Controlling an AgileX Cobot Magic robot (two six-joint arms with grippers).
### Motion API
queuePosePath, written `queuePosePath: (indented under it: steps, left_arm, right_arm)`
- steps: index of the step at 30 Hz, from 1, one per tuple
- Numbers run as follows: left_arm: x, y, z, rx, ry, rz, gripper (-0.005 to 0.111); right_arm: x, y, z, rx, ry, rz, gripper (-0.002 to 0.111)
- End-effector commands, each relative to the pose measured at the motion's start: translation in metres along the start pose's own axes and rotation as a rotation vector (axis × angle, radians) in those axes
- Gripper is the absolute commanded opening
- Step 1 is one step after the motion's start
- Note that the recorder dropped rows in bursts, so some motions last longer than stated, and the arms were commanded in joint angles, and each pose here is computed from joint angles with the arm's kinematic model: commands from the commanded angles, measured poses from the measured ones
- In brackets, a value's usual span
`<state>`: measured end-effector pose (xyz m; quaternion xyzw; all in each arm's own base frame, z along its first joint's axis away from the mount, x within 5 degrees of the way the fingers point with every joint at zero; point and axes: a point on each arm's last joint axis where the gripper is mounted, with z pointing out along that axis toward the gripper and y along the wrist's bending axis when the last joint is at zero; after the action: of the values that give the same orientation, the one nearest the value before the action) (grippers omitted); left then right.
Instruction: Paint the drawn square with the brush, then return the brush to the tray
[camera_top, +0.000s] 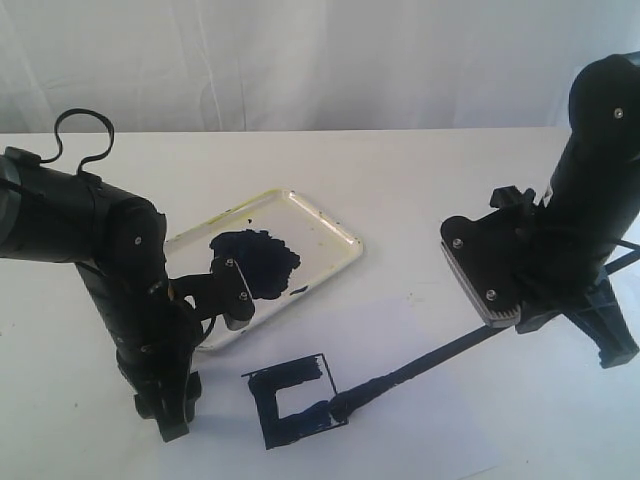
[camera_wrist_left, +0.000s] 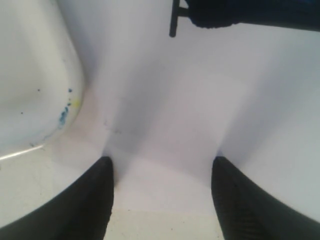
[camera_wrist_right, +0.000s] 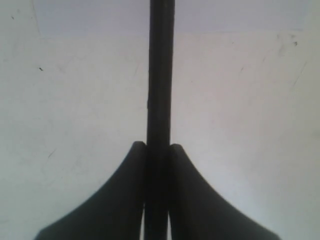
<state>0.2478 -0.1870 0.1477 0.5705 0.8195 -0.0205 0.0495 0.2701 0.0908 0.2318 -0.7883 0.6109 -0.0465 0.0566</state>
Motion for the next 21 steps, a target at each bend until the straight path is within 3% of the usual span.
queuePosePath:
  steps: [1,21]
  left_arm:
    - [0.002,-0.004,0.0054,0.022,0.017,-0.006,0.062]
    - [0.002,-0.004,0.0054,0.022,0.017,-0.006,0.062]
  right_arm:
    - [0.0028,0.0025,-0.0014,-0.006,0.027,0.001,0.0]
    - [0.0003,0.0038,-0.0014,-0.021,-0.001,-0.002,0.0]
